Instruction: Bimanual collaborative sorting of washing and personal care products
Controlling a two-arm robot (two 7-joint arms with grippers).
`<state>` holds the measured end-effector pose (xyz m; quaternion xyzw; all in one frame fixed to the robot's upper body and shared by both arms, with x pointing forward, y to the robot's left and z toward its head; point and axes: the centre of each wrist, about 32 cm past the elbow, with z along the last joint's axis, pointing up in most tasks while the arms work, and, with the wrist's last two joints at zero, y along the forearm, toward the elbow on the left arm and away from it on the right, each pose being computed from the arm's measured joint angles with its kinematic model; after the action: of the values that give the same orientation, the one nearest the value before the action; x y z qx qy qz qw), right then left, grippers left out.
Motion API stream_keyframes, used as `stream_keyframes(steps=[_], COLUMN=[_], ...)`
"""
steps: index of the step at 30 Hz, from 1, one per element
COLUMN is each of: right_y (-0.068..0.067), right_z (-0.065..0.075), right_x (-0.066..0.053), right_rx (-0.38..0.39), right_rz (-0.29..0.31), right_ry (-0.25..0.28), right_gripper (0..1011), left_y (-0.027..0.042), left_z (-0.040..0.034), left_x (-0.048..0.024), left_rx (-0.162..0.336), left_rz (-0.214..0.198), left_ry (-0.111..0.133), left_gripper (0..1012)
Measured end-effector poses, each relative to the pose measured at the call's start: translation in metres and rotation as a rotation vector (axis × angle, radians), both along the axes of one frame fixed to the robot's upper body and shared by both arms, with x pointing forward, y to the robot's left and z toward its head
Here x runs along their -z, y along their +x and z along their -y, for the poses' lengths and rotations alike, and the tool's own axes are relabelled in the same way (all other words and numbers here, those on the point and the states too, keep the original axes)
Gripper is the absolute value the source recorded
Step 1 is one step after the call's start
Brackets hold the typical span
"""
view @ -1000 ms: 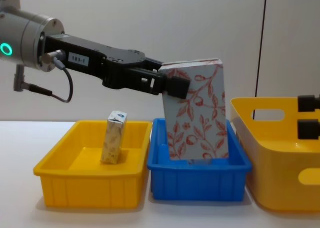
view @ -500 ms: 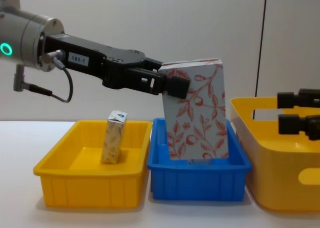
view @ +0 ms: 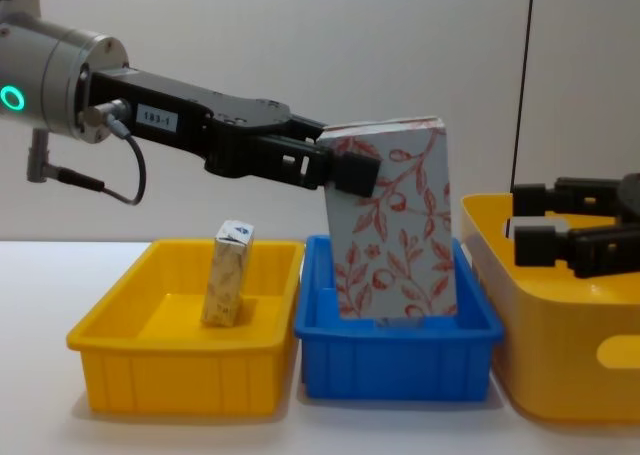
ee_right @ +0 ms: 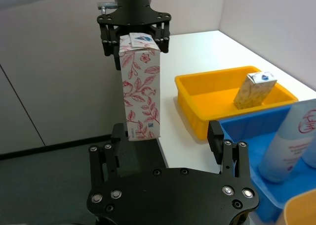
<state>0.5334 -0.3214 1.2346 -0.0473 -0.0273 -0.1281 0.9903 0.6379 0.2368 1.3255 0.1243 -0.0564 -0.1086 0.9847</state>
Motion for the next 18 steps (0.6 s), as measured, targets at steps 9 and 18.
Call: stream_keyframes(steps=[9,18], right_y=[0.001,0.001], right_z=[-0.009,-0.018], right_x=[0.002,0.003], right_rx=[-0.024,-0.029], right_rz=[-0.013,-0.025], right_ry=[0.009,0.012], right_gripper=[1003,1003], left_y=[0.0,0.0], left_z=[0.0,0.0], left_x=[0.0,0.0], left_rx=[0.0,0.0], left_rz=[0.0,0.0], left_ry=[0.0,0.0], left_gripper=[410,410])
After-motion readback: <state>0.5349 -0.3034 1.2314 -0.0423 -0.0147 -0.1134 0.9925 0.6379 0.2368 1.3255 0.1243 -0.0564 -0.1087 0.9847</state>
